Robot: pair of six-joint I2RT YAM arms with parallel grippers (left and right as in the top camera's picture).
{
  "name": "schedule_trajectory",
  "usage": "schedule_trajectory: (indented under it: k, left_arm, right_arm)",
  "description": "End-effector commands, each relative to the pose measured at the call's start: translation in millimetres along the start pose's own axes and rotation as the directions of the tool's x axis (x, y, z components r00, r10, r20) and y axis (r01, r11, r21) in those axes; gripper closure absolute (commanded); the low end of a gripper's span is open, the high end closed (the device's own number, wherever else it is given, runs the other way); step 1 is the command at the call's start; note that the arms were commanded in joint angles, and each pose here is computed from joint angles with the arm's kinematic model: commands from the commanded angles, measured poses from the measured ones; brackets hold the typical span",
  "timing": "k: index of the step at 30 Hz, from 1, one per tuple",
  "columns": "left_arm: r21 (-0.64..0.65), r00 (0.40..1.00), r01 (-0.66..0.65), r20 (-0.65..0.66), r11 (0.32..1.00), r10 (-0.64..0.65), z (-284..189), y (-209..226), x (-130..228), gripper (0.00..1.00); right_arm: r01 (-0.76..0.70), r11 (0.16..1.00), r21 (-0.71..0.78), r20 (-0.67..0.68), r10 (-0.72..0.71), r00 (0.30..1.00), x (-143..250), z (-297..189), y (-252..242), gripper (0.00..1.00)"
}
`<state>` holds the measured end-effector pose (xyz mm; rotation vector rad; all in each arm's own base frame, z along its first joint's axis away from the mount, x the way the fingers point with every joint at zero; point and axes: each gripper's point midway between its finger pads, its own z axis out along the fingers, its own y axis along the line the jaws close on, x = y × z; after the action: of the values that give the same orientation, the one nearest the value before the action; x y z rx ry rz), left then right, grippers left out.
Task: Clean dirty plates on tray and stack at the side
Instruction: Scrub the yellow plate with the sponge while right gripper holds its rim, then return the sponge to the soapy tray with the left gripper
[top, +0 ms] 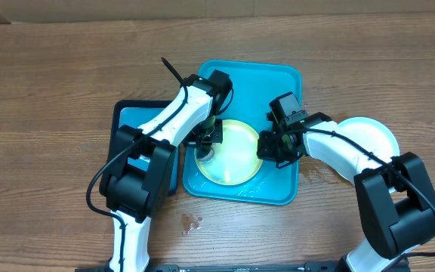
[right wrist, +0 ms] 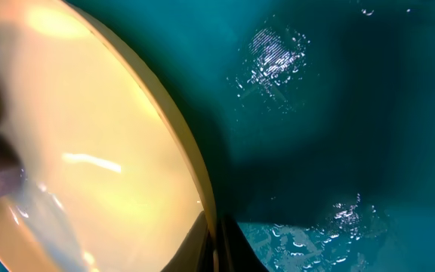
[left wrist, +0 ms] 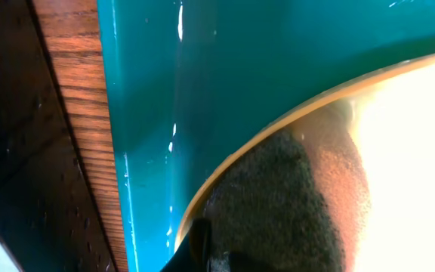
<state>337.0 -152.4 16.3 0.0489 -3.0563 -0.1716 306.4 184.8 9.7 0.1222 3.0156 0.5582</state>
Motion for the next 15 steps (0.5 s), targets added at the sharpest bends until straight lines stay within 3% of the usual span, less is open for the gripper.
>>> schedule_trajectory:
  k: [1, 4, 7, 11, 15]
  left_arm:
    - [0.031, 0.994, 0.004, 0.112, 1.000, -0.007, -40, 9, -10, 0.96]
    - [0.143, 0.980, 0.009, 0.197, 0.990, -0.037, -86, 9, -9, 0.96]
    - [0.173, 0.957, 0.029, 0.279, 0.985, -0.077, -128, 30, -3, 0.96]
    - [0.066, 0.934, 0.105, 0.336, 0.992, -0.121, -151, 83, 9, 0.96]
    - [-0.081, 0.943, 0.188, 0.292, 0.979, -0.157, -136, 128, 21, 0.96]
  right_arm:
    - [-0.015, 0.998, 0.056, 0.018, 0.014, 1.000, -3, -1, -14, 0.96]
    - [-0.016, 0.998, 0.056, 0.018, 0.015, 1.000, -3, -1, -15, 0.96]
    - [-0.016, 0.998, 0.056, 0.017, 0.015, 1.000, -3, -1, -15, 0.96]
    - [-0.016, 0.998, 0.057, 0.018, 0.015, 1.000, -3, -1, -15, 0.96]
    - [-0.016, 0.998, 0.056, 0.018, 0.015, 1.000, -3, -1, -15, 0.96]
